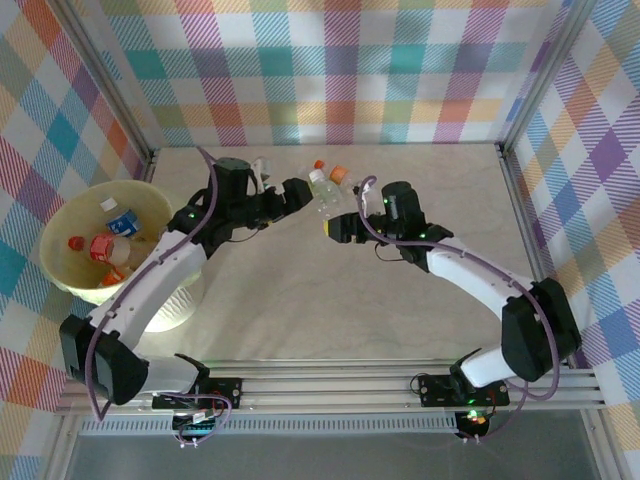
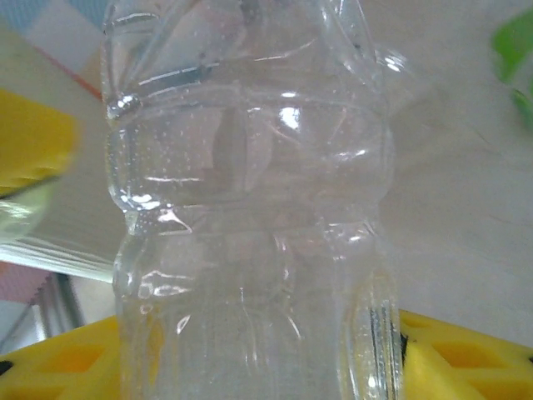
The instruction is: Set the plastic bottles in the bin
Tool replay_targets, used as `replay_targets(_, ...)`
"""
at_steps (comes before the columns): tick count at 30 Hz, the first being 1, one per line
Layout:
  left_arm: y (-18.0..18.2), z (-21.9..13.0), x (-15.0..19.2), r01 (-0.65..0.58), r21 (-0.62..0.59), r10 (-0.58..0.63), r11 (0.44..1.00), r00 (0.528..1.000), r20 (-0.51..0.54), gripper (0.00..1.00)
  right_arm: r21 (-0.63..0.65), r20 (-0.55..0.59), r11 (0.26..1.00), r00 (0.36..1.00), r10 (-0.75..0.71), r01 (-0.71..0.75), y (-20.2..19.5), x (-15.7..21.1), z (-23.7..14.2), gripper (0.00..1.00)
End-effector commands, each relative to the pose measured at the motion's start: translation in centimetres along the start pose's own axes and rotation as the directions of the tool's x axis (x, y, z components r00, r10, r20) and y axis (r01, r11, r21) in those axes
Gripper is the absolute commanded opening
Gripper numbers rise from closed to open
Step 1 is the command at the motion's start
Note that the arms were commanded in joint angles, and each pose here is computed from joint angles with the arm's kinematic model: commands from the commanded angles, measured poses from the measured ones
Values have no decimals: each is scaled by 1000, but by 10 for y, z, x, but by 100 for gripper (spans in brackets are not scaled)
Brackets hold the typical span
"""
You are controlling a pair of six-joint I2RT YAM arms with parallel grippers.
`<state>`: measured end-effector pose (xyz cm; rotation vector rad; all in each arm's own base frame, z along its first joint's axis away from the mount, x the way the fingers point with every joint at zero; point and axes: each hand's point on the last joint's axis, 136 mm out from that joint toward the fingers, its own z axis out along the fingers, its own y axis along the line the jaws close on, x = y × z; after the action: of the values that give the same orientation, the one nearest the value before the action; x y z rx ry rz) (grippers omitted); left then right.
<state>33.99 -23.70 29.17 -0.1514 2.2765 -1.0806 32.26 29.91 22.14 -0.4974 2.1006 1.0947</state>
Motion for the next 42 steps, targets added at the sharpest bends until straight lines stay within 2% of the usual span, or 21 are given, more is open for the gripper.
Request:
replay_targets(1,-34,4,-9,-54,103,50,993,998,33,100,-182,90,978,992,-85,100,51,-27,-13,58)
replay_targets(10,-62,12,-6,-109,224,102,969,994,40,98,-323,105,939,991,-89,118,84,-31,-18,60)
replay_targets(13,-65,15,-3,-118,235,115,965,993,29,90,-357,97,928,992,-80,110,89,-30,-18,60)
replay_targets(19,-64,16,-3,-125,226,121,966,992,31,65,-376,85,922,995,-58,86,90,-29,-14,61)
replay_targets(23,-61,12,-4,-131,207,123,970,991,50,56,-378,73,923,996,-54,78,90,-29,-13,65)
replay_targets(27,-58,7,-7,-136,188,123,973,989,78,53,-369,60,926,996,-59,77,89,-28,-13,71)
replay_targets(31,-51,-2,-12,-145,140,128,979,984,123,52,-323,60,943,996,-67,83,83,-28,-14,83)
replay_targets(34,-49,-19,-20,-176,73,162,982,973,162,51,-287,85,951,992,-97,117,82,-30,-21,94)
replay_targets(35,-41,-26,-19,-181,18,176,983,972,156,51,-268,96,953,989,-115,137,81,-31,-24,96)
replay_targets(38,-34,-57,-29,-220,-111,238,969,951,195,51,-169,128,966,976,-175,196,72,-36,-34,100)
replay_targets(42,-26,-110,-45,-243,-269,315,932,910,270,52,-13,157,970,959,-237,242,53,-39,-46,100)
